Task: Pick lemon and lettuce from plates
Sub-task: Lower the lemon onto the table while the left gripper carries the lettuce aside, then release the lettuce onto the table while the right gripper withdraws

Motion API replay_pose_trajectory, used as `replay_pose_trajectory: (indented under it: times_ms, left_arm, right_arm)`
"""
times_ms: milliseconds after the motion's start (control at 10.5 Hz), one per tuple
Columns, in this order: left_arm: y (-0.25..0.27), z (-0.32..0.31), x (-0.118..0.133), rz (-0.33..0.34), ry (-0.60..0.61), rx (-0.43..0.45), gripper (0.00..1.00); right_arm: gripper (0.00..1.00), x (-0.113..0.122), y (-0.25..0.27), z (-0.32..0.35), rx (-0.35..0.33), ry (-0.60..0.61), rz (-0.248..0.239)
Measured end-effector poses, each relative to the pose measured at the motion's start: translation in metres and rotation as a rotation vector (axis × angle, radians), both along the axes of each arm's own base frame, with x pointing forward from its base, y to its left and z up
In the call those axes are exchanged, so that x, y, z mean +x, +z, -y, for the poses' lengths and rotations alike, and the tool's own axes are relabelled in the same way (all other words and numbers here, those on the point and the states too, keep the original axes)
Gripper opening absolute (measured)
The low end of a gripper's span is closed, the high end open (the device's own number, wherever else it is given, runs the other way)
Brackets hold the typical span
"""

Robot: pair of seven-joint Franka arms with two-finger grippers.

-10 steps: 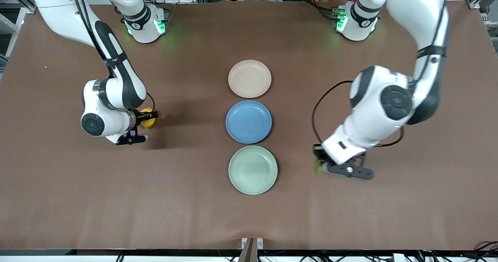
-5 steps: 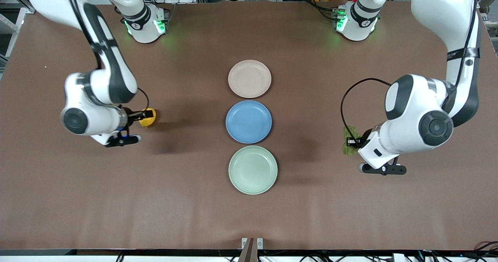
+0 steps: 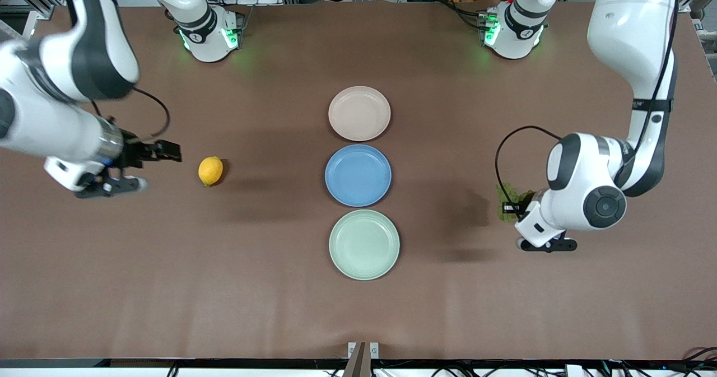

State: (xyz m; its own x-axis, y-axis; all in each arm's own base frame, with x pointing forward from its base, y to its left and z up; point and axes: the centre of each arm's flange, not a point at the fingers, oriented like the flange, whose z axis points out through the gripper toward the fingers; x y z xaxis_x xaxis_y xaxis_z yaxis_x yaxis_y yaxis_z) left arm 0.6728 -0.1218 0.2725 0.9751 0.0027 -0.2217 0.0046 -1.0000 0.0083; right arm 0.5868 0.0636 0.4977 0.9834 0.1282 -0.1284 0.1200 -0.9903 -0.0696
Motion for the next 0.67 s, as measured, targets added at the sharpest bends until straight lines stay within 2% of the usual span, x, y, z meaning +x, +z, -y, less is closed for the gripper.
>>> replay_pose_trajectory:
  times_ms: [191,287,383,670]
  left_arm:
    - [-0.025,-0.016,0.006,0.009,0.022,0.003,0.02]
    - [-0.032,-0.020,0.007,0.009,0.020,0.010,0.02]
    - [-0.035,-0.022,0.007,0.011,0.011,0.021,0.11]
    - [-0.013,-0.026,0.018,0.066,-0.029,0.032,0.53]
  right_arm:
    - [1.00,-0.007,0.044,0.006,-0.042,0.013,0.081]
    - [1.00,-0.010,0.061,0.007,-0.067,0.023,0.104]
    - [1.00,-0.014,0.075,0.006,-0.082,0.032,0.115]
    - [1.00,-0.023,0.108,0.007,-0.087,0.034,0.149]
